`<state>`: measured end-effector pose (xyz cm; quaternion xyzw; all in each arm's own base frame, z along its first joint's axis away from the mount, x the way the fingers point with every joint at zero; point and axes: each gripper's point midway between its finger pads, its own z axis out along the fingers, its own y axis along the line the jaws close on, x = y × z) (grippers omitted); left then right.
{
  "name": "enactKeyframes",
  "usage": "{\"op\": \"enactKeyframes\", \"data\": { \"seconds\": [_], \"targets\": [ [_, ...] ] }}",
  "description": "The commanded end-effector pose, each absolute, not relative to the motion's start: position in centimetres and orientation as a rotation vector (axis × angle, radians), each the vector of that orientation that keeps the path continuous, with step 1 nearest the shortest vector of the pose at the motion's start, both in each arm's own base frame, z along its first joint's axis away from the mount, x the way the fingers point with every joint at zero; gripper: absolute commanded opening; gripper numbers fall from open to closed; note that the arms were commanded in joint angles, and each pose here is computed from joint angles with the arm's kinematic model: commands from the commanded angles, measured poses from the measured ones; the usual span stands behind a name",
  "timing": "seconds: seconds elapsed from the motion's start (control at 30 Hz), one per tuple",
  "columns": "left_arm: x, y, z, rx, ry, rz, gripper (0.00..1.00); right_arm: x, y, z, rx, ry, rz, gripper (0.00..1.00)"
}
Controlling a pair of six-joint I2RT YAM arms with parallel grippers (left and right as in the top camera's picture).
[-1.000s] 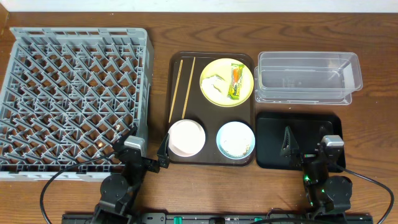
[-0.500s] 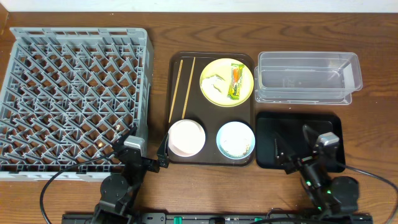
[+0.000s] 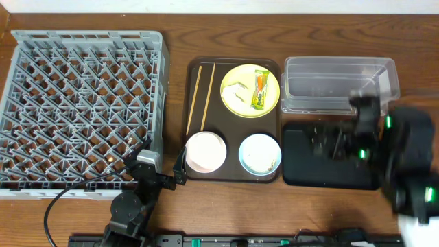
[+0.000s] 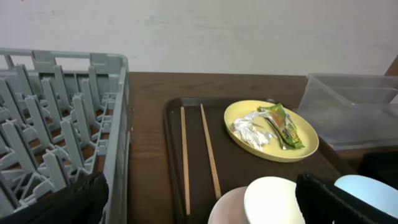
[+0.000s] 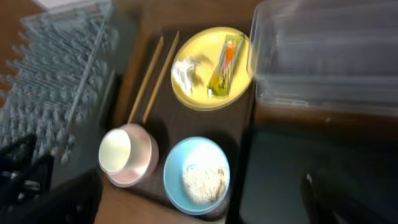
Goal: Sort waste into correct bins and load items into the dishwasher
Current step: 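Reach the right gripper to the white cup and grasp it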
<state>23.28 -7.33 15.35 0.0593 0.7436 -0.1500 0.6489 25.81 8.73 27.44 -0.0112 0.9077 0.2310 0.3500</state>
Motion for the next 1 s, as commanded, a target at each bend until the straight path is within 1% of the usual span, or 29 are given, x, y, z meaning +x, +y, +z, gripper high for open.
{"op": "enactKeyframes", "data": {
  "seconds": [0.0, 0.07, 0.13, 0.2, 0.3, 0.43, 0.53, 0.57, 0.63, 0.67, 0.73, 0.8, 0.87, 0.9, 0.97],
  "targets": [
    [23.3, -7.3, 13.8, 0.129, 1.729, -0.340, 0.96, 28.6, 10.0, 28.9, -0.097, 2.395, 0.647, 0.99],
    [23.3, -7.3, 13.8, 0.129, 1.729, -0.340, 0.96, 29.3, 11.3, 28.6, -0.121, 2.435, 0.748, 0.99],
    [23.3, -7.3, 13.8, 0.129, 1.729, -0.339, 0.96, 30.7, 13.3, 29.0, -0.220, 2.391, 0.863, 0.99],
    [23.3, -7.3, 13.8, 0.129, 1.729, -0.340, 0.97, 32.3, 15.4, 28.5, -0.295, 2.380, 0.872, 0.99],
    [23.3, -7.3, 13.8, 0.129, 1.729, -0.339, 0.96, 33.7, 17.9, 26.8, -0.366, 2.418, 0.745, 0.99],
    [23.3, -7.3, 13.8, 0.129, 1.729, -0.340, 0.97, 36.1, 20.1, 23.3, -0.422, 2.456, 0.374, 0.99],
    [23.3, -7.3, 13.8, 0.128, 1.729, -0.339, 0.96, 36.7, 22.5, 21.2, -0.480, 2.460, 0.308, 0.99],
    [23.3, -7.3, 13.8, 0.128, 1.729, -0.339, 0.96, 36.7, 23.3, 20.6, -0.500, 2.466, 0.319, 0.94],
    [23.3, -7.3, 13.8, 0.128, 1.729, -0.339, 0.96, 36.0, 24.9, 19.6, -0.546, 2.491, 0.384, 0.86],
    [23.3, -7.3, 13.8, 0.129, 1.729, -0.339, 0.96, 35.6, 25.5, 19.2, -0.556, 2.505, 0.412, 0.83],
    [23.3, -7.3, 13.8, 0.128, 1.729, -0.339, 0.97, 34.5, 26.1, 18.3, -0.541, 2.565, 0.457, 0.84],
    [23.3, -7.3, 13.8, 0.128, 1.729, -0.339, 0.96, 32.3, 27.0, 17.6, -0.542, 2.649, 0.554, 0.84],
    [23.3, -7.3, 13.8, 0.129, 1.729, -0.339, 0.96, 30.0, 27.6, 17.3, -0.577, 2.727, 0.651, 0.87],
    [23.3, -7.3, 13.8, 0.129, 1.729, -0.340, 0.97, 28.9, 27.8, 17.1, -0.596, 2.760, 0.681, 0.88],
    [23.3, -7.3, 13.8, 0.129, 1.729, -0.340, 0.96, 27.3, 27.8, 16.7, -0.622, 2.815, 0.694, 0.88]
  ]
}}
